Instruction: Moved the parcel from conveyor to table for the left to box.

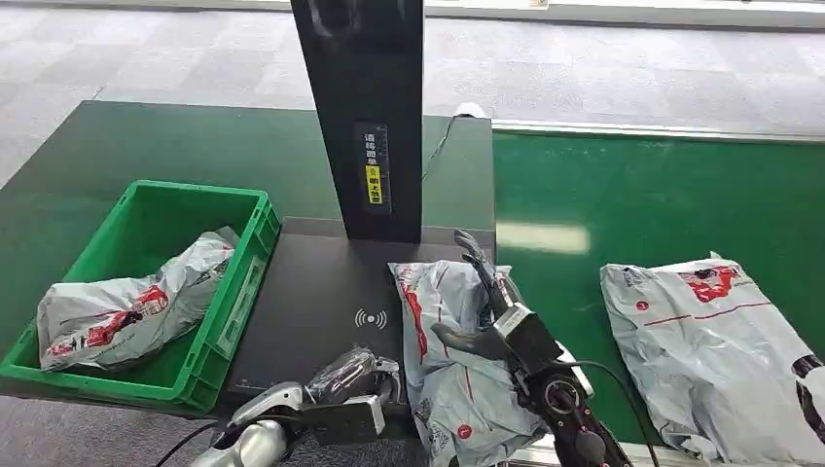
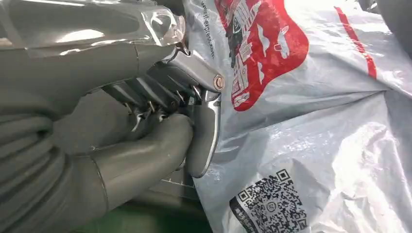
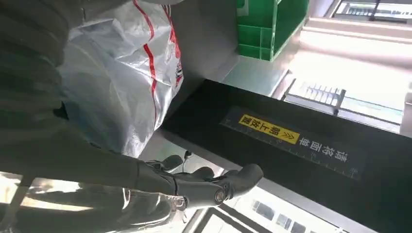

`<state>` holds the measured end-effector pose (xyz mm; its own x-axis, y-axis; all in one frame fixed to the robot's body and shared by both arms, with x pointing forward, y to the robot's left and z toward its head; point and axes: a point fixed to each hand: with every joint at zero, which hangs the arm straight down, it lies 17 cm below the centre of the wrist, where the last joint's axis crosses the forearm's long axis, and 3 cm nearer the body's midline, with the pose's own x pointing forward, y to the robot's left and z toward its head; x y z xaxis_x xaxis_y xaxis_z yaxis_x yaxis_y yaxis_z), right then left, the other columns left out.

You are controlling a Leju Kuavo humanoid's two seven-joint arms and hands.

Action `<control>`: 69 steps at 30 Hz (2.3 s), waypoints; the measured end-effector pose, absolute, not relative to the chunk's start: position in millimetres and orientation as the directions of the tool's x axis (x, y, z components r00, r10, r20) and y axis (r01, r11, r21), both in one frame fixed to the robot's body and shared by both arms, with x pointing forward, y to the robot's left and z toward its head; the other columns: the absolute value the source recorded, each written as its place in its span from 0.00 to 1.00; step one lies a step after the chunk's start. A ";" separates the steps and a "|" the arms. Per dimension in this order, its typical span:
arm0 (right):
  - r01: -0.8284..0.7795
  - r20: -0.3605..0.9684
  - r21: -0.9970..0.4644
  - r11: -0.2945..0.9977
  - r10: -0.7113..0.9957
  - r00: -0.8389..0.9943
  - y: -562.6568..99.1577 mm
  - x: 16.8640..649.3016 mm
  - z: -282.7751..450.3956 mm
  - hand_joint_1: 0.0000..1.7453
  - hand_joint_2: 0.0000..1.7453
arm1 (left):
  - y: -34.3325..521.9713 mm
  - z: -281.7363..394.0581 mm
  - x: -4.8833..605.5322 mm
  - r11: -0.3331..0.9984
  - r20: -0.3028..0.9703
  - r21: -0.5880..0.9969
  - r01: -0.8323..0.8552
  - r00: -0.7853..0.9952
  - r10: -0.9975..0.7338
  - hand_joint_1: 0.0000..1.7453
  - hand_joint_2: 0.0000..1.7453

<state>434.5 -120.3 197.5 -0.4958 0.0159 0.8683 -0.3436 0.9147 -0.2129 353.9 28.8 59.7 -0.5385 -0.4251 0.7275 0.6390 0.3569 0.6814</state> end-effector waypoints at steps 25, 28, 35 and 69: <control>-0.323 0.873 -0.212 0.922 0.031 -0.486 -129.9 415.9 185.2 0.00 1.00 | 153.2 209.7 420.9 0.899 0.741 0.437 0.021 -0.575 -0.347 1.00 1.00; -0.323 0.873 -0.212 0.922 0.030 -0.486 -129.8 415.9 185.2 0.00 1.00 | 156.0 212.3 420.4 0.902 0.740 0.432 0.012 -0.576 -0.347 1.00 1.00; -0.318 0.871 -0.212 0.924 0.032 -0.490 -130.5 416.1 186.0 0.00 1.00 | 172.6 227.3 416.4 0.912 0.706 0.398 -0.098 -0.602 -0.373 1.00 1.00; 0.366 0.735 -0.389 0.845 0.524 -0.430 -262.3 474.0 236.0 0.00 1.00 | 16.3 131.0 437.9 0.395 0.455 0.888 0.236 -0.577 -0.678 0.00 1.00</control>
<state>474.0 -262.3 236.0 -0.4300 0.5242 0.7351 0.3662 0.8455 -0.3887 437.9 16.3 131.0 -0.5770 -0.6781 0.4553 0.2363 0.3951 0.8877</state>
